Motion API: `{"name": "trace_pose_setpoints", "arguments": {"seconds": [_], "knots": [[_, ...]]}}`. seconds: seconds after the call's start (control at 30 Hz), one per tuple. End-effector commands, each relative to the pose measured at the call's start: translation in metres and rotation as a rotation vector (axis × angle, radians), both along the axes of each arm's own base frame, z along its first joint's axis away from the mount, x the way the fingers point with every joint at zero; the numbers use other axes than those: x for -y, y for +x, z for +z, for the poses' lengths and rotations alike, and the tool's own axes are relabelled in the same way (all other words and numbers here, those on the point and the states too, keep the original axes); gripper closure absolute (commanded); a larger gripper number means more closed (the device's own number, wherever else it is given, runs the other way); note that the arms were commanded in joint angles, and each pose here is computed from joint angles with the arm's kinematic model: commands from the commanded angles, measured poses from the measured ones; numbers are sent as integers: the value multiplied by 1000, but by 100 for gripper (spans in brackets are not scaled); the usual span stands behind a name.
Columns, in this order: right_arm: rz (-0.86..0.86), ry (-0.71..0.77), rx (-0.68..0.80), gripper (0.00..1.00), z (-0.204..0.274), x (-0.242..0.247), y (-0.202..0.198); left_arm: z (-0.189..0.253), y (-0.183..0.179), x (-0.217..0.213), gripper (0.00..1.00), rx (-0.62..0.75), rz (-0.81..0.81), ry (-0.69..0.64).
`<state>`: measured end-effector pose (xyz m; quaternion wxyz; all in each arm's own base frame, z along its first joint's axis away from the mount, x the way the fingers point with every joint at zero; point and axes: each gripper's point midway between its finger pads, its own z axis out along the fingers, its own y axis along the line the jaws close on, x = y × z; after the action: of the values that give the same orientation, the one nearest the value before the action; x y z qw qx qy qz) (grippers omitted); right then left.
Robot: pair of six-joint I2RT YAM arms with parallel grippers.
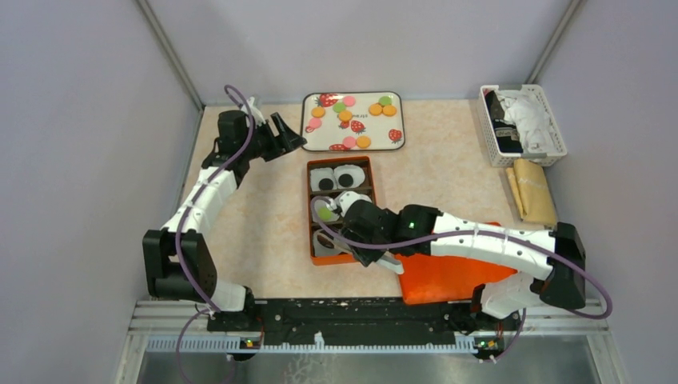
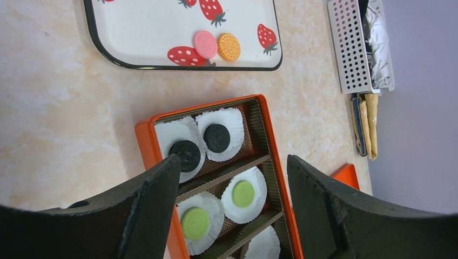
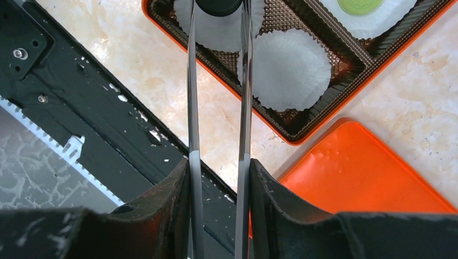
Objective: Pack the cookies
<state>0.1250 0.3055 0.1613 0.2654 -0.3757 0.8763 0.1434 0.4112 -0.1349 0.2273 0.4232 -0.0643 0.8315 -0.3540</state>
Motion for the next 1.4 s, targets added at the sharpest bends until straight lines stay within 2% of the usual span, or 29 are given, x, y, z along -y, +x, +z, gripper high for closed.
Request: {"name": "trace_pose_setpoints", "arguments": {"seconds": [0.0,0.1,0.33,0.5,1.13,1.37], "knots": [[-24,26,11,90,1,-9,3,16,-5,0,21,49,-5,-7],[-21,12,-6,86,-5,-10,1,15,-5,-3,21,41,9,1],[-27,19,-2,68,-2,-12,2,12,-5,-2,21,31,7,1],[-25,27,7,61,3,-13,3,12,-5,-2,21,31,8,2],[-27,19,16,56,6,-16,6,14,-6,-1,20,46,-6,1],[-51,89,88,58,44,-19,17,17,-5,0,20,54,-10,0]]}}
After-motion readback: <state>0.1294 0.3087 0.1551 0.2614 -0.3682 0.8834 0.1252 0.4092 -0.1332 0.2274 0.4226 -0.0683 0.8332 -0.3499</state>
